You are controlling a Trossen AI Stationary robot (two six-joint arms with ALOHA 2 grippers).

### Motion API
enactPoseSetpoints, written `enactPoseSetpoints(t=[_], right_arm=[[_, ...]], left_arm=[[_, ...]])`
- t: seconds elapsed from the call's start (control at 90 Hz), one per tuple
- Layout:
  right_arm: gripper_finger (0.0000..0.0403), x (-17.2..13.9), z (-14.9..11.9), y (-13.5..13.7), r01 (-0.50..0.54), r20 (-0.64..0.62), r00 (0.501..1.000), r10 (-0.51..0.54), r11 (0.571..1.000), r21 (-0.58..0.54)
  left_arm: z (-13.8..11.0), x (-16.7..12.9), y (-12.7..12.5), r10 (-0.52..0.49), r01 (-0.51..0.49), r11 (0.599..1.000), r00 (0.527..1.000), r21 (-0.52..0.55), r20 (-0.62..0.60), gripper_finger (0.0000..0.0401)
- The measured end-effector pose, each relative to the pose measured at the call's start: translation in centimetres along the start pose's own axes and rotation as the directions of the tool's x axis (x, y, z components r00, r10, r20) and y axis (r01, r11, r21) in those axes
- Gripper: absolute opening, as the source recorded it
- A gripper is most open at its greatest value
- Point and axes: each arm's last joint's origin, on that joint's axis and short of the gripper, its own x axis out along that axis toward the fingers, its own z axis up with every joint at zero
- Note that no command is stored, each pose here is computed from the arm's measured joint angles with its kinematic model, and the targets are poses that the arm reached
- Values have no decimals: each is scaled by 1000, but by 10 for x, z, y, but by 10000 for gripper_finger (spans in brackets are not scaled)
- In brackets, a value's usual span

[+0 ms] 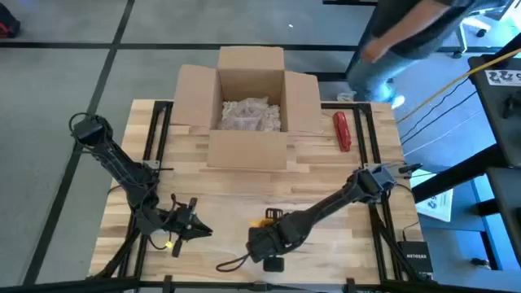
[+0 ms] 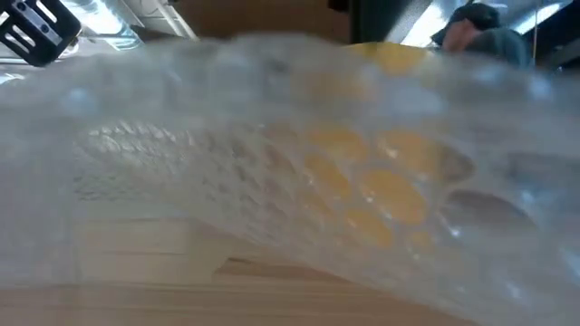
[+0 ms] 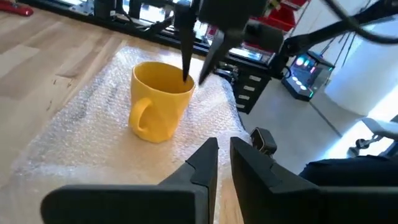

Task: Wrap mug
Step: Wrap the yellow mug with bubble wrap

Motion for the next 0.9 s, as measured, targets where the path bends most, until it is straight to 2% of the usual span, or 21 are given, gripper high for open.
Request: enactPoseSetpoints(t=[0.167, 0.233, 0.422, 0.544, 0.656, 0.733, 0.8, 0.9], right_arm=[[13, -40, -11, 10, 83, 30, 996, -82, 996, -44], [6, -54, -21, 17, 124, 58, 991, -121, 991, -46], [2, -90, -81, 41, 221, 181, 955, -234, 971, 87], [1, -100, -132, 65, 187, 319, 915, -248, 960, 210], [0, -83, -181, 79, 104, 373, 898, -234, 936, 338], [0, -55, -210, 81, 59, 386, 891, -240, 904, 424], [0, -25, -225, 79, 16, 391, 893, -225, 882, 470], [0, 15, -234, 68, -71, 451, 875, -174, 877, 476]], left_arm=[[0, 0, 0, 2, -2, 1000, 1000, -2, -4, 25], [-1, 0, 0, 3, -3, 1000, 1000, -8, -5, 22], [-4, -2, -1, -1, 1, 1000, 1000, -24, -25, 13], [-6, -5, -4, -22, 22, 1000, 999, -19, -32, 13], [-7, -7, -6, -33, 32, 999, 999, -14, -37, 12], [-6, -6, -6, -31, 30, 999, 999, -15, -36, 12], [-6, -5, -4, -22, 21, 1000, 999, -15, -32, 12], [-3, -2, -1, -3, 3, 1000, 1000, -16, -20, 12]])
